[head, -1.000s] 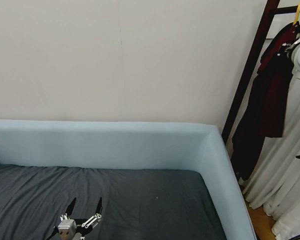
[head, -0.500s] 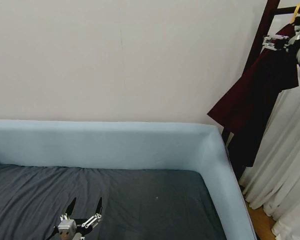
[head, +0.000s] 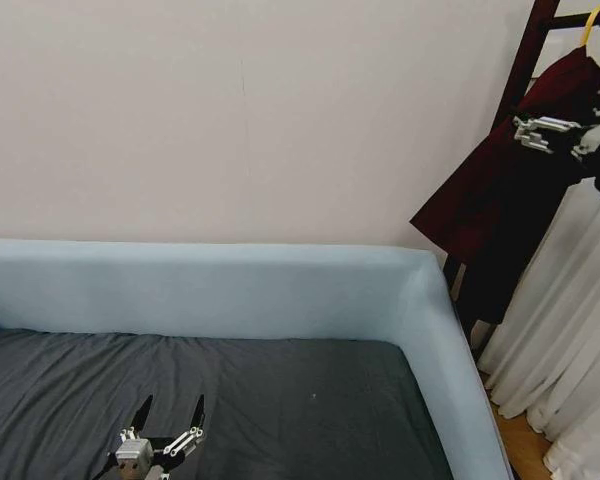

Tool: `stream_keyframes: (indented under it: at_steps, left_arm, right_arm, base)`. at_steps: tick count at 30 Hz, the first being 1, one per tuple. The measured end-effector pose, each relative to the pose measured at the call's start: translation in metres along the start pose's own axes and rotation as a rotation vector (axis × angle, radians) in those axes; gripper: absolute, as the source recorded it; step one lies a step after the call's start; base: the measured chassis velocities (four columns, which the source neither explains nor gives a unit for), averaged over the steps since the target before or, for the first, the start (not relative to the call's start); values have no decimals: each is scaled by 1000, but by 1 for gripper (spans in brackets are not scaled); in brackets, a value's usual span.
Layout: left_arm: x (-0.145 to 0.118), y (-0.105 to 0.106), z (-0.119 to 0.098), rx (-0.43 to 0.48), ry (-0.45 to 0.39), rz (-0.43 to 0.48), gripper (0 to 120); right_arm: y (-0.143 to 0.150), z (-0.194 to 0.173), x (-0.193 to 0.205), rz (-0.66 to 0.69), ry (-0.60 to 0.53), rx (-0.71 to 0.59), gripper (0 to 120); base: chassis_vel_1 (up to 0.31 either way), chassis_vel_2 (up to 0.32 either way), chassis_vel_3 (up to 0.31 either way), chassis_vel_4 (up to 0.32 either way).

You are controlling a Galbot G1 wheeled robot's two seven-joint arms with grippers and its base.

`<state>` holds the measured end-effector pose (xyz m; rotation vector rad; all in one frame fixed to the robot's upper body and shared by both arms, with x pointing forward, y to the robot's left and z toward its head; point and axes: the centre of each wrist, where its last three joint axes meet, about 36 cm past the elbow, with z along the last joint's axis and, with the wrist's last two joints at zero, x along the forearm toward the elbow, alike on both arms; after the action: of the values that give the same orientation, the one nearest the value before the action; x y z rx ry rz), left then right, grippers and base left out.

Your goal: Pick up the clothes from the sofa and hang them on the clothes hanger.

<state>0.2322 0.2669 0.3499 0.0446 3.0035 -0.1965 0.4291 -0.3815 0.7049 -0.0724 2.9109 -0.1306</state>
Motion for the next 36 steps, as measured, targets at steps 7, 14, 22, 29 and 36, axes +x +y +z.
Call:
stream_keyframes:
  at_steps: [7, 14, 22, 29, 36]
  left_arm:
    - [0, 0, 0, 0, 0, 0, 100]
    - [0, 0, 0, 0, 0, 0, 100]
    - [0, 0, 0, 0, 0, 0, 100]
    - [0, 0, 0, 0, 0, 0, 100]
    - [0, 0, 0, 0, 0, 0, 100]
  right_arm:
    - [3, 89, 83, 35, 80, -7, 100]
    - [27, 135, 147, 68, 118, -8, 100]
    - [63, 201, 234, 96, 147, 28, 100]
    - [102, 228, 272, 73, 163, 36, 100]
    - [122, 236, 276, 56, 147, 22, 100]
  base:
    - [0, 0, 0, 0]
    - [0, 0, 0, 0]
    - [0, 0, 0, 0]
    - [0, 0, 0, 0]
    - [0, 0, 0, 0]
